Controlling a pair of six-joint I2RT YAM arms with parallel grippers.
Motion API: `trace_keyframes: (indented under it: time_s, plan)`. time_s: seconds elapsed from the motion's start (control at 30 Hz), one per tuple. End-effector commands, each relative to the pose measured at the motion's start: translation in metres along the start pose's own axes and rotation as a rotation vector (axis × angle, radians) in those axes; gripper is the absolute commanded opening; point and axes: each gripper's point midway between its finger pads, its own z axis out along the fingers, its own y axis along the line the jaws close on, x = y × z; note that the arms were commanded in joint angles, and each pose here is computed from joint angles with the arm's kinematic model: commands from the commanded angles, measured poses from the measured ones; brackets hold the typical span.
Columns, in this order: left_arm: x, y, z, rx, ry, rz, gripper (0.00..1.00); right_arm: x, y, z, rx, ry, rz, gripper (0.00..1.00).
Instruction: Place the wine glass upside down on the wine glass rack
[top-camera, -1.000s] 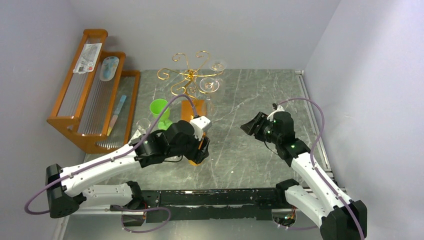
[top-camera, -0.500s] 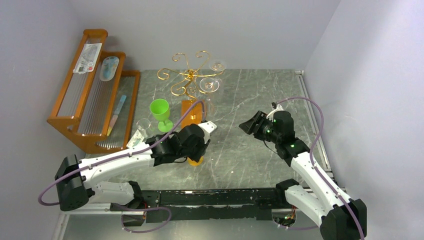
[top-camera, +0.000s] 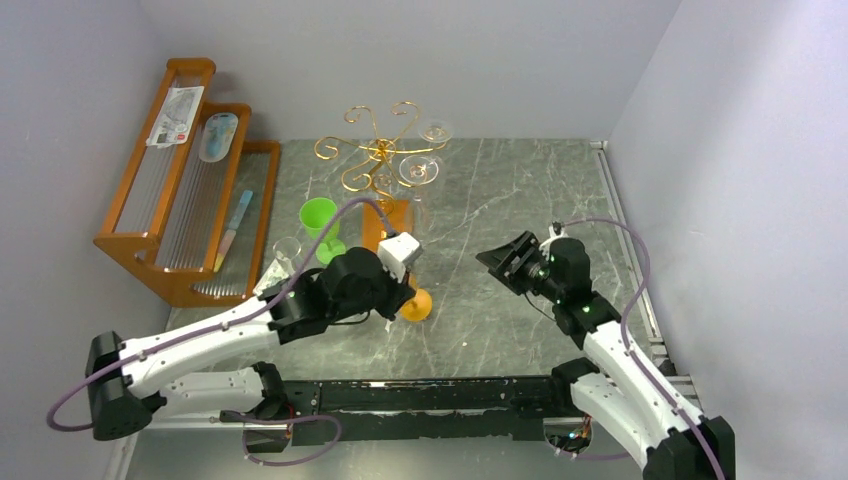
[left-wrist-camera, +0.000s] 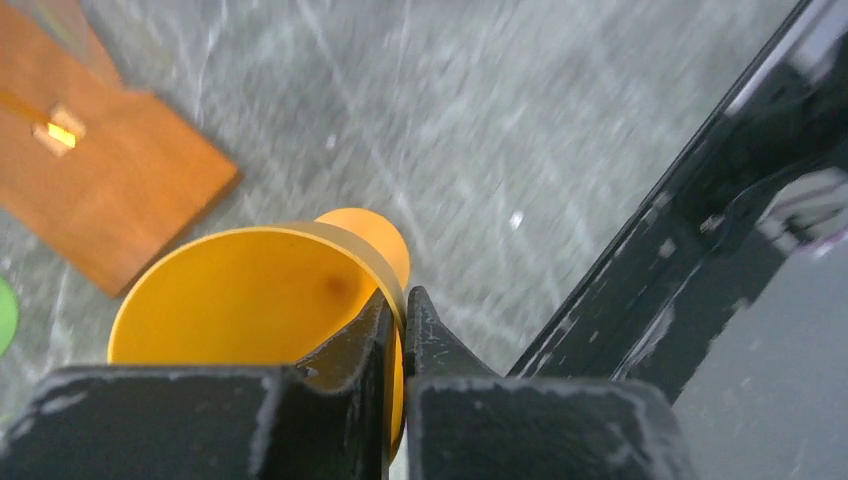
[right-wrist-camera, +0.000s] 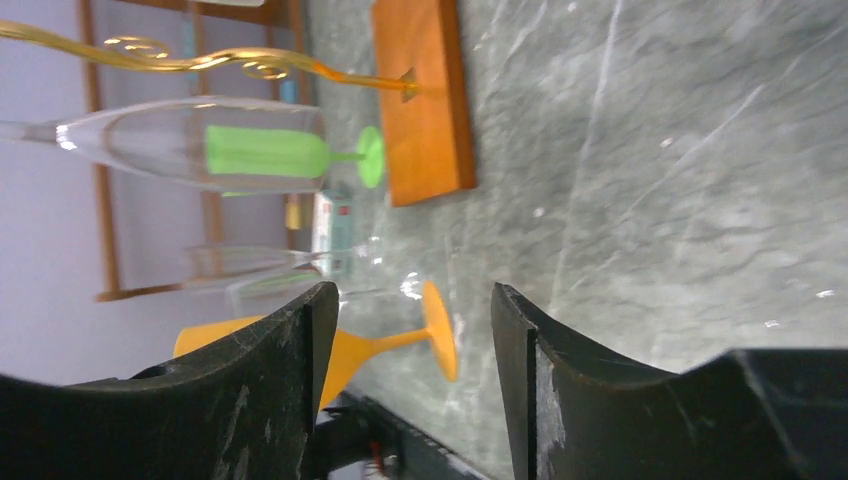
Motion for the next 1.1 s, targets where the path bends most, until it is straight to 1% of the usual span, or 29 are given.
trace_keyframes:
  time_s: [0.0, 0.07, 0.13, 0.27, 0.33, 0.4, 0.53, 0.7, 0.97, 1.07]
  plan:
    - [-0.067, -0.024, -0.019, 0.112, -0.352, -0.102, 0.05, 0.013, 0.024, -0.007, -0.16, -0.002, 0.23, 0.6]
    - [-0.08, -0.02, -0.022, 0.096, -0.458, -0.139, 0.05, 0.014, 0.032, -0.008, -0.191, -0.019, 0.274, 0.59]
    - [-0.091, -0.016, -0.025, 0.074, -0.526, -0.158, 0.05, 0.017, 0.043, -0.009, -0.201, -0.022, 0.296, 0.59]
    - [-0.109, -0.024, -0.025, 0.097, -0.611, -0.156, 0.05, 0.028, 0.067, -0.009, -0.234, 0.005, 0.33, 0.59]
    - [-0.114, -0.028, -0.025, 0.111, -0.637, -0.152, 0.05, 0.034, 0.069, -0.006, -0.219, 0.027, 0.367, 0.59]
    - [-0.116, -0.031, -0.023, 0.116, -0.652, -0.155, 0.05, 0.036, 0.072, -0.005, -0.222, 0.036, 0.401, 0.59]
    - [-0.115, -0.037, -0.026, 0.145, -0.681, -0.17, 0.05, 0.031, 0.073, -0.006, -0.228, 0.011, 0.492, 0.58]
    - [-0.113, -0.039, -0.029, 0.155, -0.72, -0.191, 0.05, 0.024, 0.078, -0.007, -0.215, -0.006, 0.579, 0.54]
    - [-0.114, -0.041, -0.028, 0.149, -0.756, -0.197, 0.05, 0.032, 0.077, -0.001, -0.16, 0.026, 0.624, 0.46]
    - [-0.113, -0.041, -0.026, 0.138, -0.761, -0.195, 0.05, 0.033, 0.072, 0.001, -0.131, 0.01, 0.634, 0.46]
